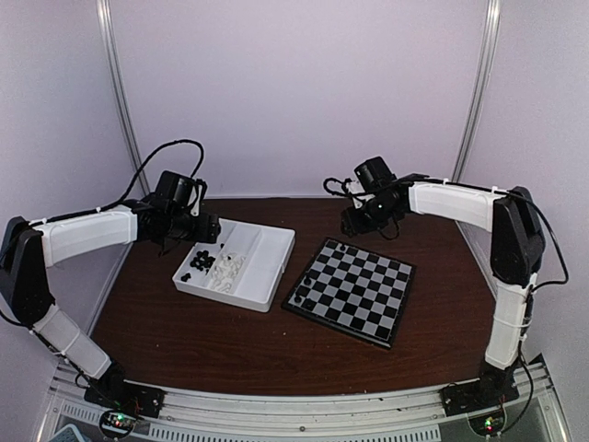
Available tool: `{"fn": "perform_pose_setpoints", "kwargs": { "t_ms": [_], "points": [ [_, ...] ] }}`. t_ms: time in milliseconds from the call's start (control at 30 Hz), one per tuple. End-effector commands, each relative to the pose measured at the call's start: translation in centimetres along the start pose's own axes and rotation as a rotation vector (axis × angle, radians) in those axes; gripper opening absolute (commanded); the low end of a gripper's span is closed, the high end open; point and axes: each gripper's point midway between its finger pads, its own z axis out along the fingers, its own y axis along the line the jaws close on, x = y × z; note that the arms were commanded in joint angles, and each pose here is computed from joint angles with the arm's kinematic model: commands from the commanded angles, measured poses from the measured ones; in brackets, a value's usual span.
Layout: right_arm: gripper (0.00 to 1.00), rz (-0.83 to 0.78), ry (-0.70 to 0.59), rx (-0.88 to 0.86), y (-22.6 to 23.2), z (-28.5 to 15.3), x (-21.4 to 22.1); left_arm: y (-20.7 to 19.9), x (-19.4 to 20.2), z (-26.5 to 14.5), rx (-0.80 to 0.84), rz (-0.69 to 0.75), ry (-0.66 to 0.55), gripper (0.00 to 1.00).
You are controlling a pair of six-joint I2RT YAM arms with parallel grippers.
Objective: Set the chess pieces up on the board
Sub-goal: Place the chess piece on the chessboard, then pick up the chess piece from the storage box.
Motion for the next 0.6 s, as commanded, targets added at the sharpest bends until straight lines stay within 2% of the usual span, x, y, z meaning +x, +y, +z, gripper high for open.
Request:
{"fn": "perform_pose_setpoints", "kwargs": {
  "t_ms": [0, 133, 400, 567],
  "points": [
    [0.55, 0.013, -0.134, -0.067, 0.8, -1.6, -1.6, 0.8, 2.0, 0.1, -0.012, -0.047, 0.088, 0.73],
    [0.54, 0.036, -0.156, -0.096, 1.0, -2.6, -0.7, 1.0, 3.1, 0.9, 0.021, -0.109, 0.170, 0.62],
    [0.53, 0.073, -0.121, -0.135, 1.3, -2.7, 2.5, 2.4, 2.9, 2.0, -0.012, -0.115, 0.234, 0.54],
    [0.53, 0.076, -0.111, -0.169, 1.8, -2.9, 3.1, 3.2, 3.2, 3.9, -0.021, -0.114, 0.278, 0.50]
  ]
}}
